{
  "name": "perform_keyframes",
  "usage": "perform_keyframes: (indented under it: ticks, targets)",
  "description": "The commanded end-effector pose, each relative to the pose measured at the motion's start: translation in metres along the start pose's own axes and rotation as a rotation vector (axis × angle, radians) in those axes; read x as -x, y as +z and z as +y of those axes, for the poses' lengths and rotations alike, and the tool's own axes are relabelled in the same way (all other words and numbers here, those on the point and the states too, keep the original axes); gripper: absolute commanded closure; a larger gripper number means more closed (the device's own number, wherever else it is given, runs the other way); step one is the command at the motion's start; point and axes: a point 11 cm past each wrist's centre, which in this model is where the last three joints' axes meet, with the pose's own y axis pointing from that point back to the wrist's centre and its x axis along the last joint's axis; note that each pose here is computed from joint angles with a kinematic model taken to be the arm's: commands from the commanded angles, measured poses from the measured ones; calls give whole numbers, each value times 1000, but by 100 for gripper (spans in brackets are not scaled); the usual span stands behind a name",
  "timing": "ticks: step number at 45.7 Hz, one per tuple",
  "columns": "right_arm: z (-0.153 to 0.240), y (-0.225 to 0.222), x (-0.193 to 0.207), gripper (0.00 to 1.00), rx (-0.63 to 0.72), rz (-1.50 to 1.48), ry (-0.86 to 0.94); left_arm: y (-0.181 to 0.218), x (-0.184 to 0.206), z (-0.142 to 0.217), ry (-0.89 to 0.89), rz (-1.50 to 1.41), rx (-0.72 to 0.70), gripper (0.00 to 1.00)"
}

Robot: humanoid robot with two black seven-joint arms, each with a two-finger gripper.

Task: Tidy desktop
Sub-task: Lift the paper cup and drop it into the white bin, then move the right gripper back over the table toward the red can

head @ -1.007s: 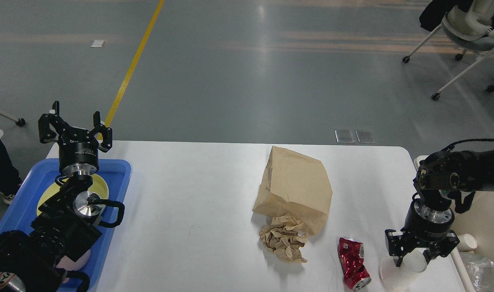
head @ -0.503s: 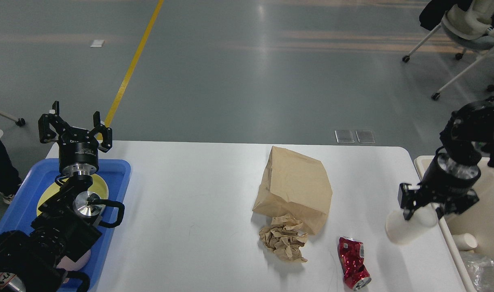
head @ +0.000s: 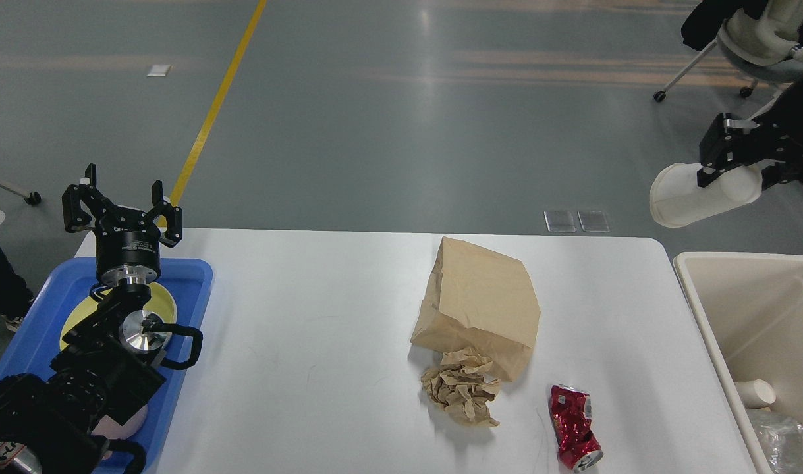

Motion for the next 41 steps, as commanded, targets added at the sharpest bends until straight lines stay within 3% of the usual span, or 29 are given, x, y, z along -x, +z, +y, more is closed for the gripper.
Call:
perform_keyframes:
  ticks: [1,9,16,17,20,24,26,41]
  targets:
    - [-36,62,4,100,94,-116,32,0,0,0,1,-1,0,4]
    - [-97,167,44,100,246,-288,97,0,0,0,0,0,0,4]
    - [-168,203,102,100,321,-318,154,0,0,0,0,0,0,4]
    - [-176,207,111,97,328,-323,160,0,0,0,0,0,0,4]
    - [-197,217,137,70,349,-339,175,0,0,0,0,0,0,4]
    - [-217,219,152,20,363,-333,201,0,0,0,0,0,0,4]
    - [-224,218,154,2,369,-326,209,0,0,0,0,0,0,4]
    - [-245,208,162,0,371,-289,190,0,0,0,0,0,0,4]
